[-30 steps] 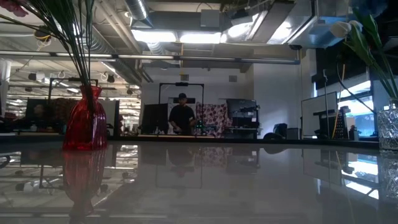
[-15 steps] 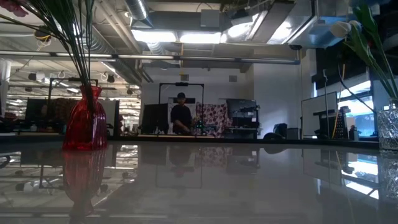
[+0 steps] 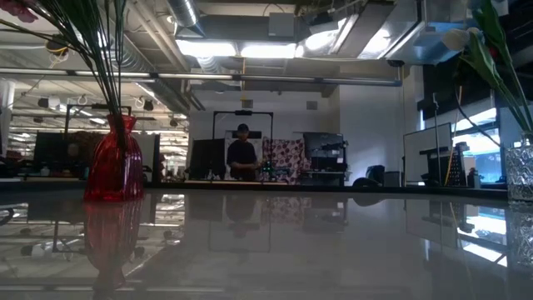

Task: Sort flowers into vase by color
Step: Return to Home Position

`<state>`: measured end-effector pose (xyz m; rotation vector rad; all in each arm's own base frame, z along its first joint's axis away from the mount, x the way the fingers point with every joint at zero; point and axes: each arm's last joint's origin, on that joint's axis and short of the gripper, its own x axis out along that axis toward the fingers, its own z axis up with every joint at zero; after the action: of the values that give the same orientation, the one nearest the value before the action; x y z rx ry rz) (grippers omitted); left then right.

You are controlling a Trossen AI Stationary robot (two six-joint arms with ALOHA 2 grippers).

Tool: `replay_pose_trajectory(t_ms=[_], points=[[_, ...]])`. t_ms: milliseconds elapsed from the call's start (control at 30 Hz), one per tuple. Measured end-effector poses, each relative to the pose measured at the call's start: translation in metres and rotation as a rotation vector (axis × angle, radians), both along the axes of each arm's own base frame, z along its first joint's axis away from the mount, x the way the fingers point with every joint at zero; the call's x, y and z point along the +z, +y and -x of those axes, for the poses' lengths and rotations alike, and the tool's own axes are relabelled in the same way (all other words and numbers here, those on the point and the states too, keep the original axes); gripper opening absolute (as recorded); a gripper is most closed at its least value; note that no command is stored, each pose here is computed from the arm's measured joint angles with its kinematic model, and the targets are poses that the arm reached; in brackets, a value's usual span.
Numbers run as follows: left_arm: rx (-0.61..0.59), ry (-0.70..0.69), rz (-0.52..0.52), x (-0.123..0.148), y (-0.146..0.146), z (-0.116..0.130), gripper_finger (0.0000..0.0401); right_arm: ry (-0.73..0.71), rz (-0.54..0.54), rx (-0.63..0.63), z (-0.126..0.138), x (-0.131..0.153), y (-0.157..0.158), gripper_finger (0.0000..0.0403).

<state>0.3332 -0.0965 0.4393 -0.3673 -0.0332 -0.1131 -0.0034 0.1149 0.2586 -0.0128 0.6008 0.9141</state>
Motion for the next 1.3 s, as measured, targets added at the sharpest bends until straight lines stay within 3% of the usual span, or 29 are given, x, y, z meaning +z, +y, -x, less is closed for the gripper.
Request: replay_pose_trajectory(t_ms=[433,667,800,933,1167,1300], points=[[-0.010,-0.012,-0.048,0.001,-0.004,0.001,0.0146,0.062,0.057,0.025,-0.004,0.057,-0.029,0.0183],[-0.021,-0.018,-0.046,0.001,-0.008,0.002,0.0146,0.124,0.122,-0.028,-0.008,0.078,-0.054,0.0183],[-0.027,-0.028,-0.042,0.002,-0.010,0.003,0.0146,0.149,0.106,-0.057,-0.010,0.092,-0.066,0.0177],[-0.027,-0.077,-0.023,0.007,-0.010,0.004,0.0146,0.114,0.054,-0.077,-0.013,0.111,-0.076,0.0141],[-0.026,-0.097,-0.013,0.009,-0.010,0.004,0.0146,-0.035,-0.027,-0.141,-0.020,0.150,-0.097,0.0020],[-0.025,-0.091,-0.016,0.009,-0.010,0.004,0.0146,-0.112,-0.096,-0.230,-0.024,0.168,-0.109,0.0017]])
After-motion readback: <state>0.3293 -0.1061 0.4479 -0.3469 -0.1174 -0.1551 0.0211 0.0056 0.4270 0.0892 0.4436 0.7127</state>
